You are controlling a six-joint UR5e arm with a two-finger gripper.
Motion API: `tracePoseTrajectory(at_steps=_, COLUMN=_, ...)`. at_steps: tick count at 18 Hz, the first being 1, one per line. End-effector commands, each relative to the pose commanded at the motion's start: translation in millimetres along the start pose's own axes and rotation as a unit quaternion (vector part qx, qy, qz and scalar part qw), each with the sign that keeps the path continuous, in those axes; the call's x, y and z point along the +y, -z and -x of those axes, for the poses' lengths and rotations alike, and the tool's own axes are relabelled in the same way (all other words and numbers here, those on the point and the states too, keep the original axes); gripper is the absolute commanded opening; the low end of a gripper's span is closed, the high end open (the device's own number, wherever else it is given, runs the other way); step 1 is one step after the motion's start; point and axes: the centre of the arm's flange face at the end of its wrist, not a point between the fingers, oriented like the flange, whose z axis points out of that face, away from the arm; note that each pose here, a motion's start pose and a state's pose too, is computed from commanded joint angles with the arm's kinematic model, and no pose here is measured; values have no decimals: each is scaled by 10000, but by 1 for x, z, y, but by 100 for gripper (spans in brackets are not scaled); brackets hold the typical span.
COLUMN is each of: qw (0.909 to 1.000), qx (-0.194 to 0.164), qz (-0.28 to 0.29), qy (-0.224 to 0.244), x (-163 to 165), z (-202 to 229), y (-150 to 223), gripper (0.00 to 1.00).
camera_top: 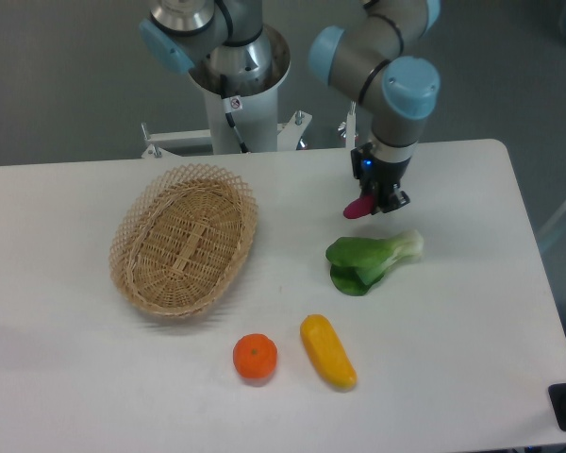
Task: Pick up the sweet potato from the table
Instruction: 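Lift the grasped sweet potato up off the table, then carry the held sweet potato past the bok choy, away from the basket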
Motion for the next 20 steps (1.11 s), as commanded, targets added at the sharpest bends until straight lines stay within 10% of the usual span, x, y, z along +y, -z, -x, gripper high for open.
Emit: tracePoseTrajectory(at_steps=20, qw=9965, qx=-548, qz=15, qy=627, x=-32, z=147, y=35, gripper=24)
